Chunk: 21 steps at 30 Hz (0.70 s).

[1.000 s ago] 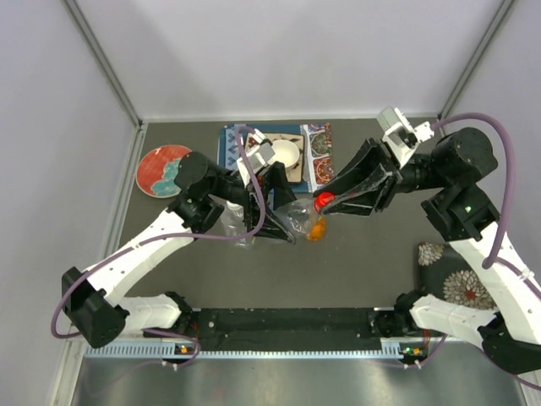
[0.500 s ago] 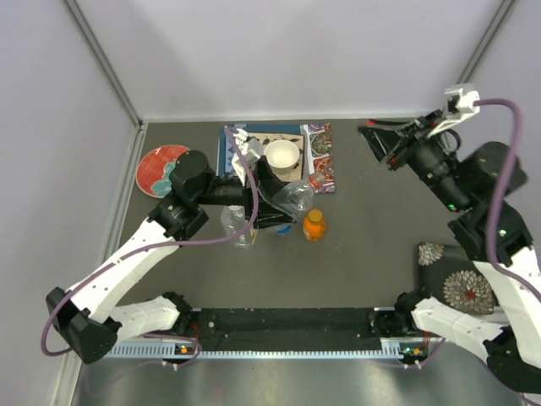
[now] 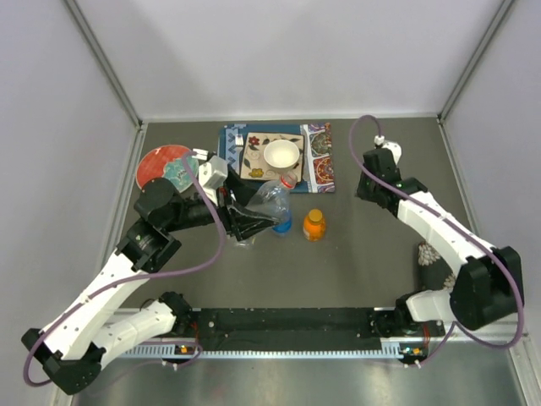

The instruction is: Unscrew the bottle caps

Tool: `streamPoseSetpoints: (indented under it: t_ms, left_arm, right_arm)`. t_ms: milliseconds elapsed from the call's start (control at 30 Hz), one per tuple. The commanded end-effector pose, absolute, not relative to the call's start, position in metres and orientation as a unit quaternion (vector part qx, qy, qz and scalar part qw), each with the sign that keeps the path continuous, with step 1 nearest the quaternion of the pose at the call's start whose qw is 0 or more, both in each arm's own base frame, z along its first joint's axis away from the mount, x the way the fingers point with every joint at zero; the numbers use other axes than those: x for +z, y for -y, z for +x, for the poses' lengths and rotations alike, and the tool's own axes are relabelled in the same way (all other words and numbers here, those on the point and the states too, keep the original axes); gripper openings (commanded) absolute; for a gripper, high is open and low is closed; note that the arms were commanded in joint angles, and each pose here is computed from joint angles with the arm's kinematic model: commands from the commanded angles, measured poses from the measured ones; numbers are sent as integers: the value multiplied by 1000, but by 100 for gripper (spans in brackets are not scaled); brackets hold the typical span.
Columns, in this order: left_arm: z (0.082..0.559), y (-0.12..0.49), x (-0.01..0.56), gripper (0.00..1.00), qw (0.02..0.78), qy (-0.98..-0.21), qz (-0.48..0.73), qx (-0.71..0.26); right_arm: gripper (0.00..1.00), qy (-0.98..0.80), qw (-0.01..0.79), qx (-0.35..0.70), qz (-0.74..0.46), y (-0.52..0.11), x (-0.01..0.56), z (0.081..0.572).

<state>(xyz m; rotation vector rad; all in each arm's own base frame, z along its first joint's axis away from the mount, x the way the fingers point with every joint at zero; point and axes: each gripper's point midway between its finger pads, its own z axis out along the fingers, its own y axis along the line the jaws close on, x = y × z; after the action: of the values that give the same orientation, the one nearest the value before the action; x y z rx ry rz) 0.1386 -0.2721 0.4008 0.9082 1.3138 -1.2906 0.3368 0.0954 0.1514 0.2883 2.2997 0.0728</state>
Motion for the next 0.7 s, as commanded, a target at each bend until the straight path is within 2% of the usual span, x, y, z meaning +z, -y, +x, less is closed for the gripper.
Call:
streamPoseSetpoints:
  t_ms: [0, 233, 667]
  left_arm:
    - [142, 267, 399, 29, 539, -549, 365, -524]
    - [142, 263, 386, 29, 540, -560, 355, -519]
    - [144, 264, 372, 29, 526, -576, 346, -522]
  right_arm:
    - [0, -903, 398, 17, 162, -80, 129, 369]
    - [0, -919, 353, -2, 176, -74, 77, 379]
    - [0, -941, 292, -7, 171, -75, 30, 386]
